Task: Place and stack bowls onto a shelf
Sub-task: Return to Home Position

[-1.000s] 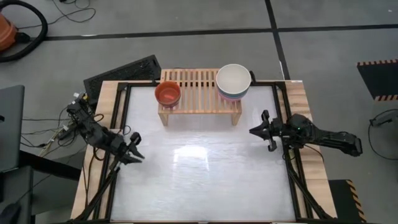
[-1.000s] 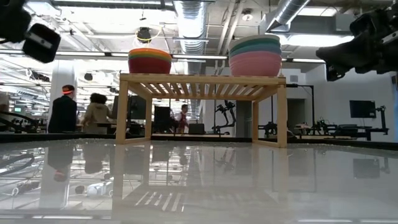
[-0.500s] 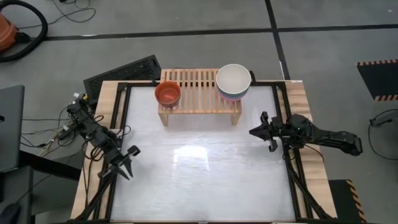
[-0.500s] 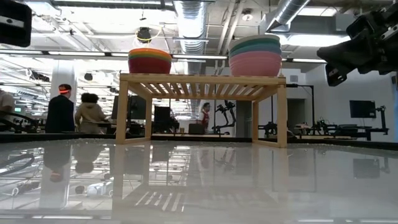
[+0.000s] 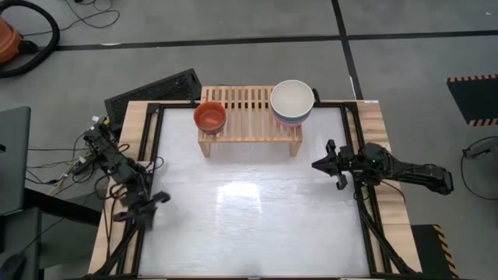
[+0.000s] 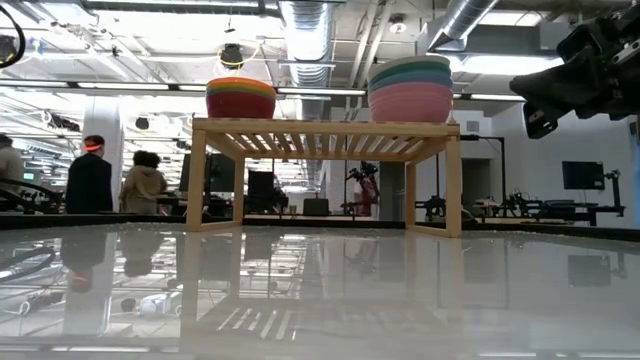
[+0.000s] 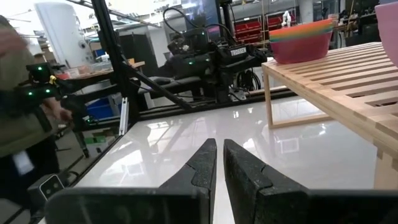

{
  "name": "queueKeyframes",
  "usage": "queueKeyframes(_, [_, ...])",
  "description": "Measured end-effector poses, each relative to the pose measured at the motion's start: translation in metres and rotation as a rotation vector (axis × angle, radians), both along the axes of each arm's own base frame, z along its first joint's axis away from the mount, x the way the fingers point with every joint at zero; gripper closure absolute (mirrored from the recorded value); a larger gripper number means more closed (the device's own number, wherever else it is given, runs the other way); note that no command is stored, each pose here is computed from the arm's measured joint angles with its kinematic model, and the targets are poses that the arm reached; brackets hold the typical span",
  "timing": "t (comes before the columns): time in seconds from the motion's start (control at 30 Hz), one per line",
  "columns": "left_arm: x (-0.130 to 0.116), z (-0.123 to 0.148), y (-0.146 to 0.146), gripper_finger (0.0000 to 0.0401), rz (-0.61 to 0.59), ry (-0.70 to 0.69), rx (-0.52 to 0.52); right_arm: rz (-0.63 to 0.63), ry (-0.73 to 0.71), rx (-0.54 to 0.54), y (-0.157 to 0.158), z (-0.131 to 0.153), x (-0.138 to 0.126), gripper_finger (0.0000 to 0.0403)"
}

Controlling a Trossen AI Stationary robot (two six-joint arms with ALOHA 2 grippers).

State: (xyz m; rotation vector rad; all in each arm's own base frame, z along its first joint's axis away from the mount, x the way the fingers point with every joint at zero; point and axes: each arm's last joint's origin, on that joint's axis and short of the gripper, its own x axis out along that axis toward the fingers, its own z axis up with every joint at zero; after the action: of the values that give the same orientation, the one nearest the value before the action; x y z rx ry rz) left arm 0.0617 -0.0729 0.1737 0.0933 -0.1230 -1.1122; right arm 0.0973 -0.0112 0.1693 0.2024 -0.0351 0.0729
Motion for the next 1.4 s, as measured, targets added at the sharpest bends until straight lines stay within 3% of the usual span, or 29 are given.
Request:
queueKeyframes(0.1, [-0.0047, 0.0007, -0.0017, 0.0344, -0.171, 0.017, -0.006, 0.000, 0.000, 0.000, 0.0000, 0.0000, 0.0000, 0.0344])
queueKeyframes(0.2, [-0.0061, 0.0007, -0.0020, 0.0344, -0.219, 0.043, -0.011, 0.000, 0.000, 0.000, 0.0000, 0.0000, 0.0000, 0.0344])
queueKeyframes(0.57, [-0.0031, 0.0008, -0.0010, 0.0344, -0.112, 0.076, -0.027, 0.000, 0.001, -0.001, 0.0000, -0.0003, 0.0000, 0.0344])
queueKeyframes(0.83, [-0.0032, 0.0010, -0.0010, 0.0344, -0.114, 0.076, -0.027, 0.000, 0.001, -0.002, 0.0000, -0.0003, 0.0000, 0.0344])
queueKeyframes(1.07, [-0.0052, 0.0011, -0.0016, 0.0344, -0.186, 0.074, -0.021, 0.001, 0.001, -0.002, 0.0000, -0.0003, 0.0000, 0.0344])
queueKeyframes(1.4, [-0.0014, 0.0012, -0.0002, 0.0344, -0.046, 0.078, -0.031, 0.001, 0.001, -0.002, 0.0000, -0.0003, 0.0000, 0.0344])
